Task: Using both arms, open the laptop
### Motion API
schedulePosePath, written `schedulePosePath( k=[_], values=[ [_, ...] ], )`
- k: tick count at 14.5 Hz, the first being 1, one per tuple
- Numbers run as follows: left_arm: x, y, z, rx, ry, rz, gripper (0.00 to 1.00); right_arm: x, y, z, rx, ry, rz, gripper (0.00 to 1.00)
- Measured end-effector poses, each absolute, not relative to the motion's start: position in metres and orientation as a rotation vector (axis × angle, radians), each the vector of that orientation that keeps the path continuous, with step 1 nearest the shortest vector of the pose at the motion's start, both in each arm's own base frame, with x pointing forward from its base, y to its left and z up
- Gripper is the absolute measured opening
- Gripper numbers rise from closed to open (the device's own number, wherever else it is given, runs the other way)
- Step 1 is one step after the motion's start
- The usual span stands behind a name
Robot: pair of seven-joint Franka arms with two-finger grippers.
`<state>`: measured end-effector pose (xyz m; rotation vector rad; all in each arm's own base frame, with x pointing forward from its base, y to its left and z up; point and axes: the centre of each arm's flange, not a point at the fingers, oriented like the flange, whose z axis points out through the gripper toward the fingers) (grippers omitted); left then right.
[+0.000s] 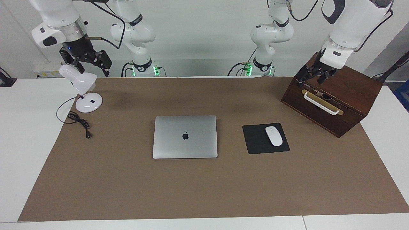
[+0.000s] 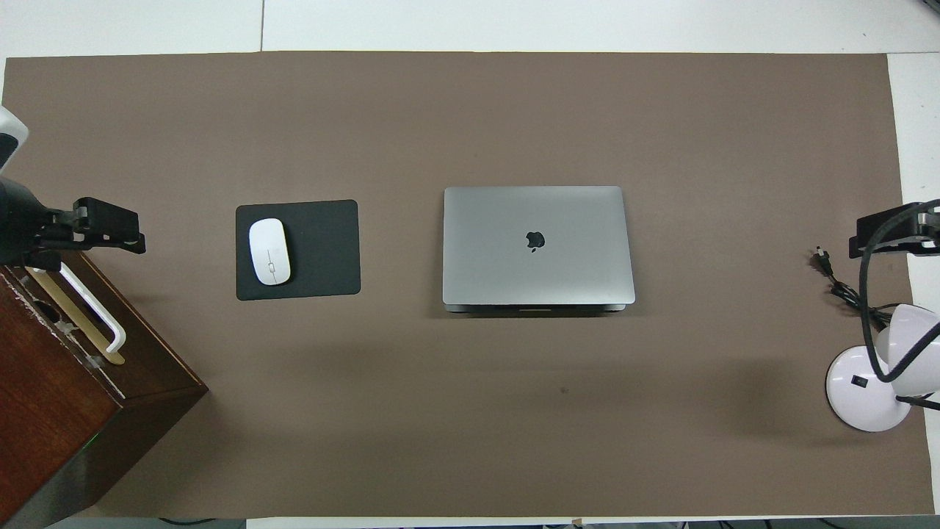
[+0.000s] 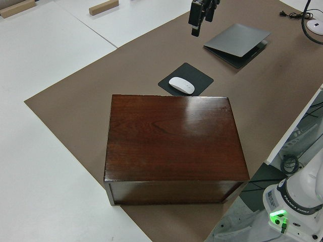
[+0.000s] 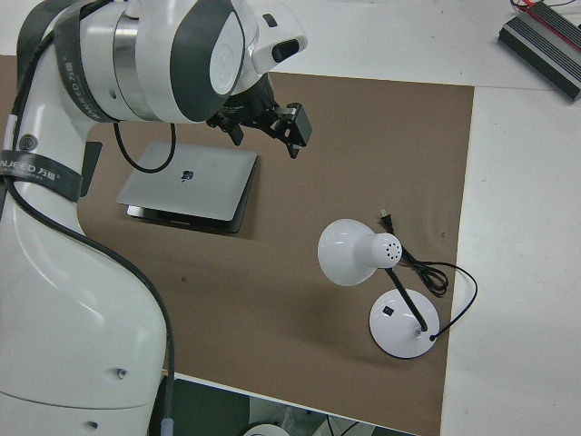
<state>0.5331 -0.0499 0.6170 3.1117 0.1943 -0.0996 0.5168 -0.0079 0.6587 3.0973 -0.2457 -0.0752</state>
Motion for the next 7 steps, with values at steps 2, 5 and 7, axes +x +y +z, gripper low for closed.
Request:
schedulePosePath(
  k=[2,5,7],
  values=[
    [0.5332,-0.0499,0.6170,3.112,0.194,-0.099,1.00,0.5168,-0.0079,0.6587,3.097,-0.246,-0.075,1.00],
    [0.5334,-0.0499,0.6172,3.112,0.194,-0.096,1.00,0.5167,-0.0071,0.6589,3.097,-0.244,-0.074,1.00],
    [0.5337,-0.0499,0.6175,3.111,0.194,-0.091,1.00,0.5165,-0.0071,0.6591,3.097,-0.244,-0.074,1.00]
  ],
)
